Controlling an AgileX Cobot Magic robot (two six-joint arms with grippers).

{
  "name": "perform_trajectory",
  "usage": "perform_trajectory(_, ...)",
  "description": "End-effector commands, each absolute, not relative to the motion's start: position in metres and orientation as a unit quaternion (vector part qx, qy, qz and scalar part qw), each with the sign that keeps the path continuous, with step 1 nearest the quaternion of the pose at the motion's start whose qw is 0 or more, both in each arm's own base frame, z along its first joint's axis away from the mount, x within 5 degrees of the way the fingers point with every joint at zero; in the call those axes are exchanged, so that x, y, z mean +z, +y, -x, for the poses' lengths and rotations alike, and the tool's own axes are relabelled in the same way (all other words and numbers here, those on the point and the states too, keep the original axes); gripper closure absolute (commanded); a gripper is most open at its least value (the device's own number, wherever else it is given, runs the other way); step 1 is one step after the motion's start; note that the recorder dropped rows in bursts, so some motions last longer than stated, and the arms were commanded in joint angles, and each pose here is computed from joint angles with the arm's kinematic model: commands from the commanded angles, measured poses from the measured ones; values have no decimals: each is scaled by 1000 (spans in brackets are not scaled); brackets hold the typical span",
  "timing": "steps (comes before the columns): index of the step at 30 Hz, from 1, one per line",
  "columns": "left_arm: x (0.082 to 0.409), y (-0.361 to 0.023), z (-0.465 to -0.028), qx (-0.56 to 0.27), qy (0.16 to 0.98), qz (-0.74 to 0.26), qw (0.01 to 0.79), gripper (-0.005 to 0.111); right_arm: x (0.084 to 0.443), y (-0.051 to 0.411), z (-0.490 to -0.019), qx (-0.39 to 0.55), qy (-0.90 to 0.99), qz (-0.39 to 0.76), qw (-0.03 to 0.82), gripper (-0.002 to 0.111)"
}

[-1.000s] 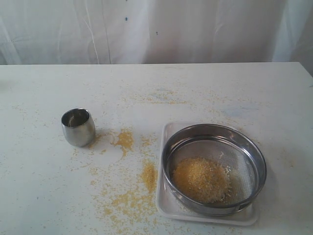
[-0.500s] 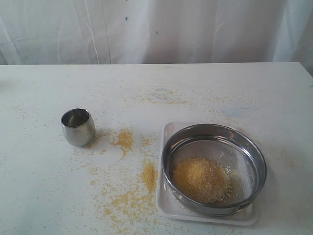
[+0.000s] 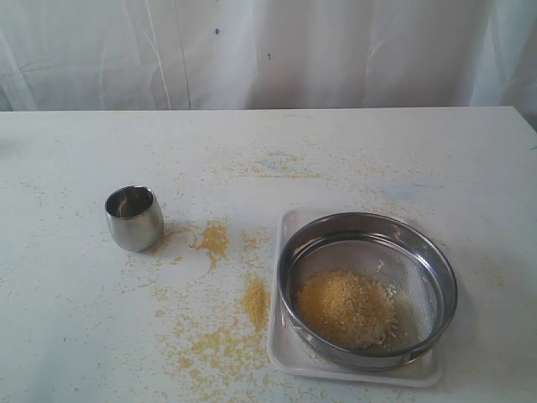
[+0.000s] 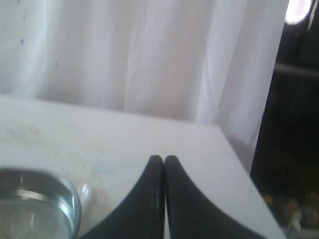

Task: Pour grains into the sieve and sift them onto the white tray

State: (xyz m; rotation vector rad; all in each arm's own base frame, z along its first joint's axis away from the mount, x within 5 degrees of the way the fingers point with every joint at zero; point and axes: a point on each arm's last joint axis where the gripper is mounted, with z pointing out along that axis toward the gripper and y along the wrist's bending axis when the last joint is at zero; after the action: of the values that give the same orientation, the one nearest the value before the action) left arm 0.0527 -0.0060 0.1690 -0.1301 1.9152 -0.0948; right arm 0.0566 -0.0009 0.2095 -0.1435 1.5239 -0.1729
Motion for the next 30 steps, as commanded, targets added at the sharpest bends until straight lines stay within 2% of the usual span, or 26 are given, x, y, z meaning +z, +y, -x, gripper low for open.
perform_trajectory(1,168,-6,-53,-43,817,53,573,107,235,2,-52,-89,577,72,808,108)
perform_trajectory(5,168,-6,-53,-43,817,53,573,107,246,2,-47,-83,523,65,846,108)
perform_trajectory(15,168,-6,-53,-43,817,53,573,107,247,2,-46,-82,516,63,850,108)
perform_trajectory(21,168,-6,-53,-43,817,53,573,107,270,3,-30,-58,380,37,922,108)
perform_trajectory(26,168,-6,-53,-43,817,53,573,107,293,3,6,50,161,8,986,108)
perform_trajectory(30,168,-6,-53,-43,817,53,573,107,328,2,31,145,65,1,987,108)
